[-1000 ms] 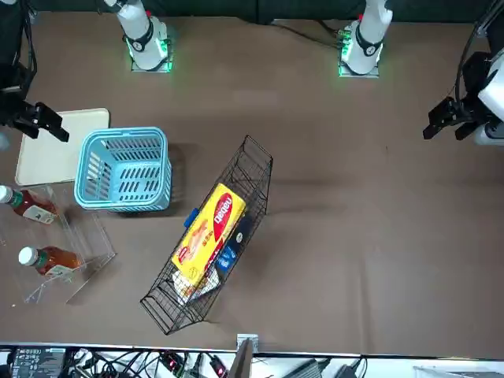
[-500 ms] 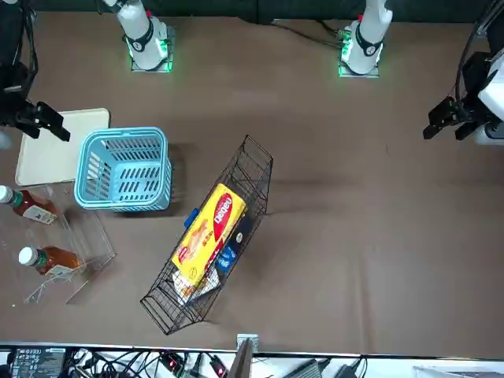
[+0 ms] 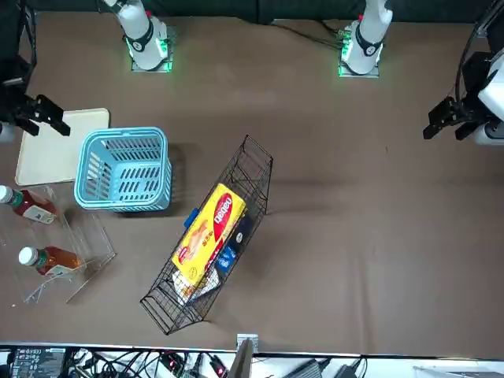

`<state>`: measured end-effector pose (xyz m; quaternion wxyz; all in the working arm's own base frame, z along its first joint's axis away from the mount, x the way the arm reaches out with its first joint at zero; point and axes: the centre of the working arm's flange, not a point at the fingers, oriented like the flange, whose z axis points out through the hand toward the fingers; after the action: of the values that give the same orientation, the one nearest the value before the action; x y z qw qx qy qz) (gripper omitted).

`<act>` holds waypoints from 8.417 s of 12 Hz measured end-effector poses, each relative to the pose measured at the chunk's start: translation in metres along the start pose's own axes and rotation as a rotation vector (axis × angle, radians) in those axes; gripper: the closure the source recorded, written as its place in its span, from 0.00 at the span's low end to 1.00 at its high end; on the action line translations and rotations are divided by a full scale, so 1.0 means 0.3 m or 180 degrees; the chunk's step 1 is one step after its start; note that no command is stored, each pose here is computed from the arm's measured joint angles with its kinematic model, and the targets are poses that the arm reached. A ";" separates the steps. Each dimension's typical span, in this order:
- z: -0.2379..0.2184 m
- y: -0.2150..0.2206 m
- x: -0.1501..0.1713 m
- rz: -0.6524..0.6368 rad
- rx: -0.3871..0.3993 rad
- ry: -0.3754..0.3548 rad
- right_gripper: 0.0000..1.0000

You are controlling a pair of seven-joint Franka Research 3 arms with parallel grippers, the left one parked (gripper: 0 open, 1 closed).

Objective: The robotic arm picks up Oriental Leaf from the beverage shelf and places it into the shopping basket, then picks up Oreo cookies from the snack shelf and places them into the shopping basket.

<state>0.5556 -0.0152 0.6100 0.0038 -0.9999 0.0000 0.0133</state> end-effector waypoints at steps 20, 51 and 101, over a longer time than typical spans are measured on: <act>0.023 0.268 0.003 -0.0785 -0.0079 -0.0049 0.00; 0.487 0.839 0.298 -0.2024 -0.0109 0.0194 0.00; 0.234 0.773 0.137 -0.2040 -0.0144 0.0283 0.44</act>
<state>0.5948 -0.2466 0.5369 -0.0145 -0.9484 -0.3150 -0.0322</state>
